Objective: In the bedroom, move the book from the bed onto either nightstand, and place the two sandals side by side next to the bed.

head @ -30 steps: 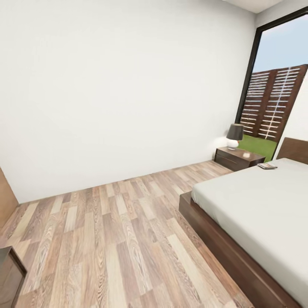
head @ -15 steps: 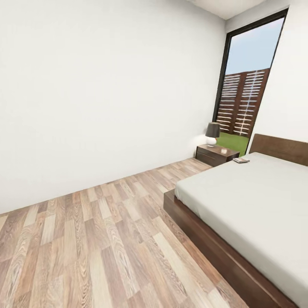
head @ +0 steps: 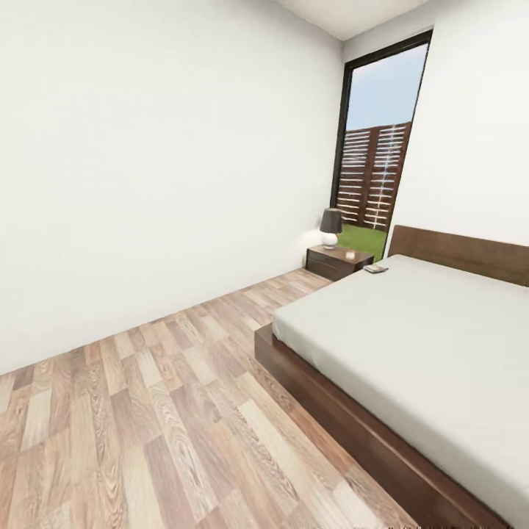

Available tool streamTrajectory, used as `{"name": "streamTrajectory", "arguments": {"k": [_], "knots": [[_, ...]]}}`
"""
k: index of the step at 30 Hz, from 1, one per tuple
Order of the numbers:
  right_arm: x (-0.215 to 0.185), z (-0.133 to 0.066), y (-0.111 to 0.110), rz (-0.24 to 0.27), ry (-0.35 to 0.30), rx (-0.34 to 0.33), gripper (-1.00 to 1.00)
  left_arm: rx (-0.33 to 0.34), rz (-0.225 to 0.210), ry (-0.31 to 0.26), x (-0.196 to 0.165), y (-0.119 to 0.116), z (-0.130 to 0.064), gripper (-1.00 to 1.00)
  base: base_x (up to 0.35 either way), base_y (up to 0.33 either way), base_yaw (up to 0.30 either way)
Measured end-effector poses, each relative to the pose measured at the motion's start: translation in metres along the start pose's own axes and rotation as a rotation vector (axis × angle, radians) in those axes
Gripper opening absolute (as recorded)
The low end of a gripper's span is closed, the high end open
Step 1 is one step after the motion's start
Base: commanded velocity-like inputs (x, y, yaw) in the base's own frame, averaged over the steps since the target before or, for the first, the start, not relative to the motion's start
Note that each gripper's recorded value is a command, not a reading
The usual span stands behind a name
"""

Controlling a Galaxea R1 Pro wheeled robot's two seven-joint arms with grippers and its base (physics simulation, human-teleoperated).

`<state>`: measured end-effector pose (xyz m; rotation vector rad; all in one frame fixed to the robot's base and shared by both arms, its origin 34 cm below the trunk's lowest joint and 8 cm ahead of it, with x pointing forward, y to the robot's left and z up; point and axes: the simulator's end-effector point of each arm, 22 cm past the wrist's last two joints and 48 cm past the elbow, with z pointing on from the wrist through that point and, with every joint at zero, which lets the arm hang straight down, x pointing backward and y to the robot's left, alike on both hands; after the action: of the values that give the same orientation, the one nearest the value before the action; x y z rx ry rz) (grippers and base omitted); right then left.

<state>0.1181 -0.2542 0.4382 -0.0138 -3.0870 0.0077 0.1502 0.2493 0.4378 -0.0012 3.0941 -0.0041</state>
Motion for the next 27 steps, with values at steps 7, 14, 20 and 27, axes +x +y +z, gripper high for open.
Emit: {"name": "streamTrajectory", "arguments": {"k": [7,14,20,27], "knots": [[-0.0002,0.0,-0.0005,0.0,-0.001,0.001,1.0,0.001,0.0,0.0,0.0,-0.0005,0.0,1.0,0.0,0.0,-0.283],[-0.0002,0.0,0.0001,-0.001,-0.001,0.001,1.0,0.0,0.0,0.001,0.0003,0.0002,0.0,1.0,0.0,0.0,-0.283],[-0.0002,0.0,0.0006,-0.002,-0.001,0.0,1.0,0.001,0.001,0.002,0.0007,-0.0004,0.0,1.0,0.0,0.0,-0.283],[-0.0002,0.0,0.0003,-0.002,-0.001,0.001,1.0,0.002,0.002,0.003,0.0011,-0.0008,0.0,1.0,0.0,0.0,-0.279]]}}
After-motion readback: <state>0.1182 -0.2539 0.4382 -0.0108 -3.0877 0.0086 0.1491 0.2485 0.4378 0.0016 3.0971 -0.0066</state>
